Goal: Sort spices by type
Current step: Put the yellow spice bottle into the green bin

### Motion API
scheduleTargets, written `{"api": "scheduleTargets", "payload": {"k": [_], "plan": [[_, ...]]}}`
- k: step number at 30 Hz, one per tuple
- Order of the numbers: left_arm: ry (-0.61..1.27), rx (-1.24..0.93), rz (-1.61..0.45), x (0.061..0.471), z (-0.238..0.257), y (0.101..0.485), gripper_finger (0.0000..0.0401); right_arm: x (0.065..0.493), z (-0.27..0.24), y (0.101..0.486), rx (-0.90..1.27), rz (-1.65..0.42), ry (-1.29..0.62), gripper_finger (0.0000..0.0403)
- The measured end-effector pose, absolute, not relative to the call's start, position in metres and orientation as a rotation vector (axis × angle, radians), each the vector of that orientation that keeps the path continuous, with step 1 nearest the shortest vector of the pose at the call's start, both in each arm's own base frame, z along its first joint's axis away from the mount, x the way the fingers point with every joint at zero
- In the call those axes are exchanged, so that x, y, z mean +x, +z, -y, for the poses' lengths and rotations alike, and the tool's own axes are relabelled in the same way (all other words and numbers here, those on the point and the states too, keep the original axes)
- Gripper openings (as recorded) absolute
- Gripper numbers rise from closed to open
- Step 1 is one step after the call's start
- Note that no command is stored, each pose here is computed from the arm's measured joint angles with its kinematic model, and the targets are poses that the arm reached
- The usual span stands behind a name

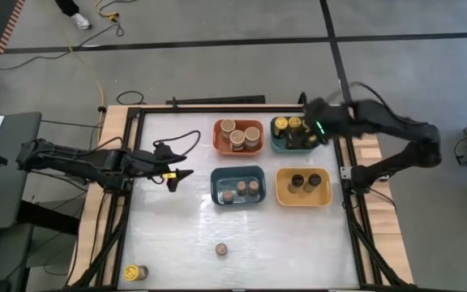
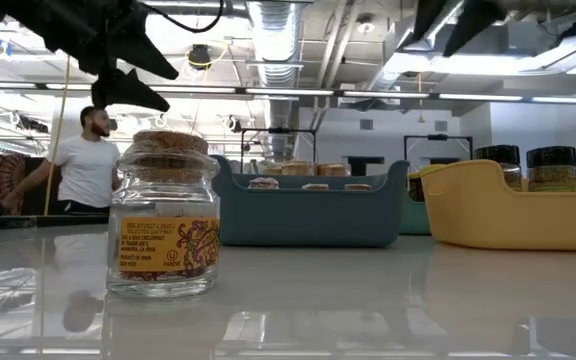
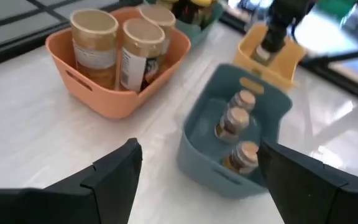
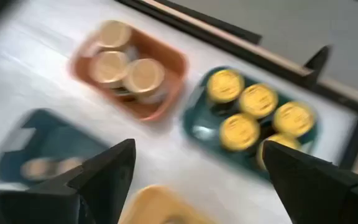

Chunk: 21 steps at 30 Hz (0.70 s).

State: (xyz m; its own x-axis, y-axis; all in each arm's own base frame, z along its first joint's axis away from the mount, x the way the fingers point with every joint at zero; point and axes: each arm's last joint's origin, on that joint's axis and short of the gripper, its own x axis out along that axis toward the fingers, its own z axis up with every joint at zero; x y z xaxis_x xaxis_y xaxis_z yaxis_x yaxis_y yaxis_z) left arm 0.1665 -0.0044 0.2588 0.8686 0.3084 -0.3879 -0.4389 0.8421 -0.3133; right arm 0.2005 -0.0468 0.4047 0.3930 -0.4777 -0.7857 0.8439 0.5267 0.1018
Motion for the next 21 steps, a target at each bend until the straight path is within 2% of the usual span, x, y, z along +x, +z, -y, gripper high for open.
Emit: {"api": "scheduleTargets", "payload": {"k": [4,12,21], "plan": [[0.399,-0.381,-0.446,0.176,0.011,0.27,0.0307,0.191,0.0,0.397,0.632,-0.699,-0.839,0.0376],[0.423,-0.438,-0.745,0.204,0.048,0.289,0.0307,0.195,-0.092,0.351,0.739,-0.6,-0.82,0.0376],[0.504,-0.608,-0.955,0.199,0.104,0.293,0.0307,0.206,-0.151,0.311,0.753,-0.638,-0.854,0.0376]]}}
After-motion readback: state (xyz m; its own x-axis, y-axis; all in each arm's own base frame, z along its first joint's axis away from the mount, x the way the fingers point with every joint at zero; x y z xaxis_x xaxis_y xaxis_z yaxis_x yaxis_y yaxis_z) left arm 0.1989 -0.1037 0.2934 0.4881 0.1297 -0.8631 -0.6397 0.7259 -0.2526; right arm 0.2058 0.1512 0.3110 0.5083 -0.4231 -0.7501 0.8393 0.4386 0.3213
